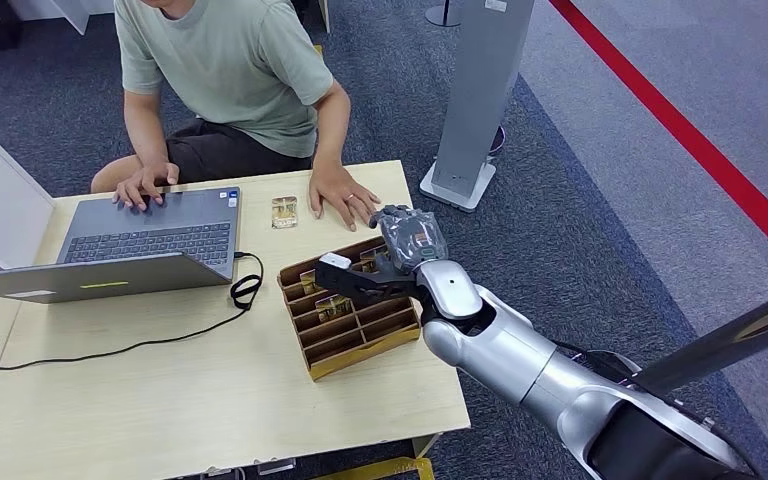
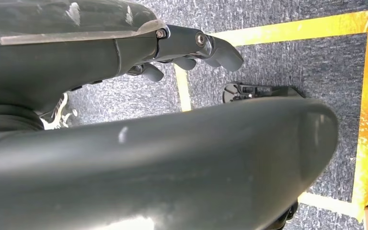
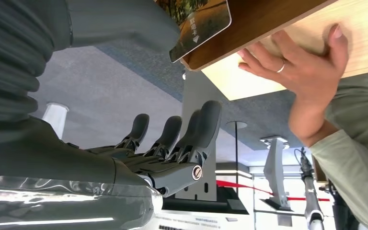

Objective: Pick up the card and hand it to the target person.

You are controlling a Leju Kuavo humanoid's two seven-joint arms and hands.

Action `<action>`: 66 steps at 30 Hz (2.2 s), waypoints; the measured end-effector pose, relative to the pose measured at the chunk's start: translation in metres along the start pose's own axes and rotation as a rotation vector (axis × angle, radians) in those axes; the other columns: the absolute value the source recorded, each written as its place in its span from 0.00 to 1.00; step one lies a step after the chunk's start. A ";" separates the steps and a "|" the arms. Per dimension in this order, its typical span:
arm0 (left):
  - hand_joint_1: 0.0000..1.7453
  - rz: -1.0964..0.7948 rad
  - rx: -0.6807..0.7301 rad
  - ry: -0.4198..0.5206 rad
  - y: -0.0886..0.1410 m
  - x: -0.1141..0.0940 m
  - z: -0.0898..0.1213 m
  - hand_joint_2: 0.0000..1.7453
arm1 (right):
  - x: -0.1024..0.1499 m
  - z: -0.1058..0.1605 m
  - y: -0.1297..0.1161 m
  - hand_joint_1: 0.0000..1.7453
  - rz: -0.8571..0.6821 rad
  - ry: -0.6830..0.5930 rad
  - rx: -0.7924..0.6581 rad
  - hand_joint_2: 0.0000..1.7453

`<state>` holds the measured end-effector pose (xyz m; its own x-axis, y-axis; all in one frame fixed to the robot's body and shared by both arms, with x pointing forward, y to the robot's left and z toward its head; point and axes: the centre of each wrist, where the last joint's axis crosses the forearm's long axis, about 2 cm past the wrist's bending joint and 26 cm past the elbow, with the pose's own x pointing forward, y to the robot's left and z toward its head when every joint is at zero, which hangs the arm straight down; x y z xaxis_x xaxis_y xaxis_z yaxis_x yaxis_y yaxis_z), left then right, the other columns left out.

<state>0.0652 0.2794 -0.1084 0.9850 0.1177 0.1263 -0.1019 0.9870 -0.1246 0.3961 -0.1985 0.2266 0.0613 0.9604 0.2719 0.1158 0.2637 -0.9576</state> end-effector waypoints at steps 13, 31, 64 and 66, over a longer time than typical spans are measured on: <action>0.00 0.009 0.003 0.004 0.000 0.000 0.000 0.00 | 0.006 0.003 0.005 0.58 -0.005 0.012 0.026 1.00; 0.00 0.020 0.003 0.002 0.000 0.000 0.000 0.00 | 0.014 0.008 0.012 0.54 -0.005 0.004 0.066 1.00; 0.00 0.020 -0.004 -0.001 -0.001 0.000 0.000 0.00 | 0.015 0.014 0.021 0.41 0.007 0.020 0.090 1.00; 0.00 0.020 -0.004 -0.001 -0.001 0.000 0.000 0.00 | 0.015 0.014 0.022 0.42 0.007 0.021 0.091 1.00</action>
<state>0.0652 0.2786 -0.1083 0.9826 0.1373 0.1249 -0.1208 0.9840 -0.1311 0.3852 -0.1775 0.2082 0.0824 0.9605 0.2658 0.0248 0.2646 -0.9640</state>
